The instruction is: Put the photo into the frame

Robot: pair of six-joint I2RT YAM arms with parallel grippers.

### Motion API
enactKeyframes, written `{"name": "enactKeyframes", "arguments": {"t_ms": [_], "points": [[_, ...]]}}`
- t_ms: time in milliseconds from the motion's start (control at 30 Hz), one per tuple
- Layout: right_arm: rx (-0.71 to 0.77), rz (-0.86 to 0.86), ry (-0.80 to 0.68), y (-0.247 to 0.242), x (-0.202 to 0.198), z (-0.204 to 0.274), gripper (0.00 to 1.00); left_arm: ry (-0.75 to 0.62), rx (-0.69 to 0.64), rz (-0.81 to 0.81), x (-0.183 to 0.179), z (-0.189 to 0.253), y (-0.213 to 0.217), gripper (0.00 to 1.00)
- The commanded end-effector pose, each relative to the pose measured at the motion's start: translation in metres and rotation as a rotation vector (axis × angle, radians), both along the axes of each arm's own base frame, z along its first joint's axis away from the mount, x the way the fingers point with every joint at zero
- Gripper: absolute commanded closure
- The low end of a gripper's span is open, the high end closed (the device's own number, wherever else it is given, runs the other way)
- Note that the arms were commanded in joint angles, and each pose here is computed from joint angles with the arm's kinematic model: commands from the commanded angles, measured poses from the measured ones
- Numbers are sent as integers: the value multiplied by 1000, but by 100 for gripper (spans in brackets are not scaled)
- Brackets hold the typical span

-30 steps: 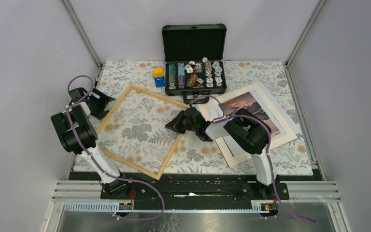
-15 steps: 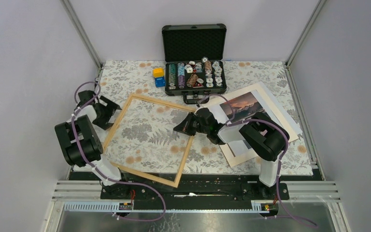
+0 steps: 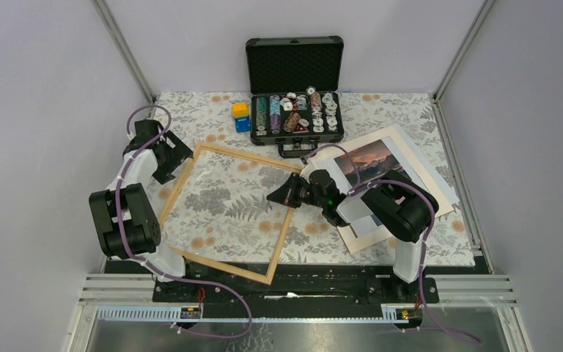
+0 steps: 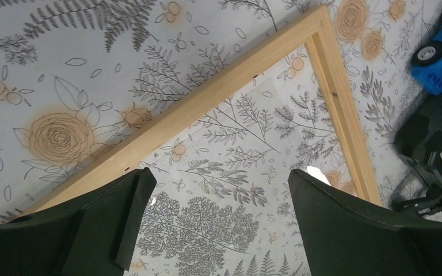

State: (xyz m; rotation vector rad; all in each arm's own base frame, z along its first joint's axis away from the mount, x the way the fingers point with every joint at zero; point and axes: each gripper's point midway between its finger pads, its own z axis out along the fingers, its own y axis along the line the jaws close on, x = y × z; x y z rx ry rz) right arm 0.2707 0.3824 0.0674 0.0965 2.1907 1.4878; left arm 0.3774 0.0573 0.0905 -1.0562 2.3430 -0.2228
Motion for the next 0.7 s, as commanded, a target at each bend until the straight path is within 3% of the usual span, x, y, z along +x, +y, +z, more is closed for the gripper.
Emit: {"name": "enactKeyframes", "arguments": {"t_ms": [0, 233, 667], "points": [[99, 52, -137, 11, 4, 33, 100, -111, -13, -107, 14, 21, -11, 1], [102, 47, -193, 9, 6, 43, 100, -166, -22, -148, 13, 30, -18, 1], [107, 1, -134, 18, 22, 37, 100, -181, -33, -155, 13, 32, -21, 1]]}}
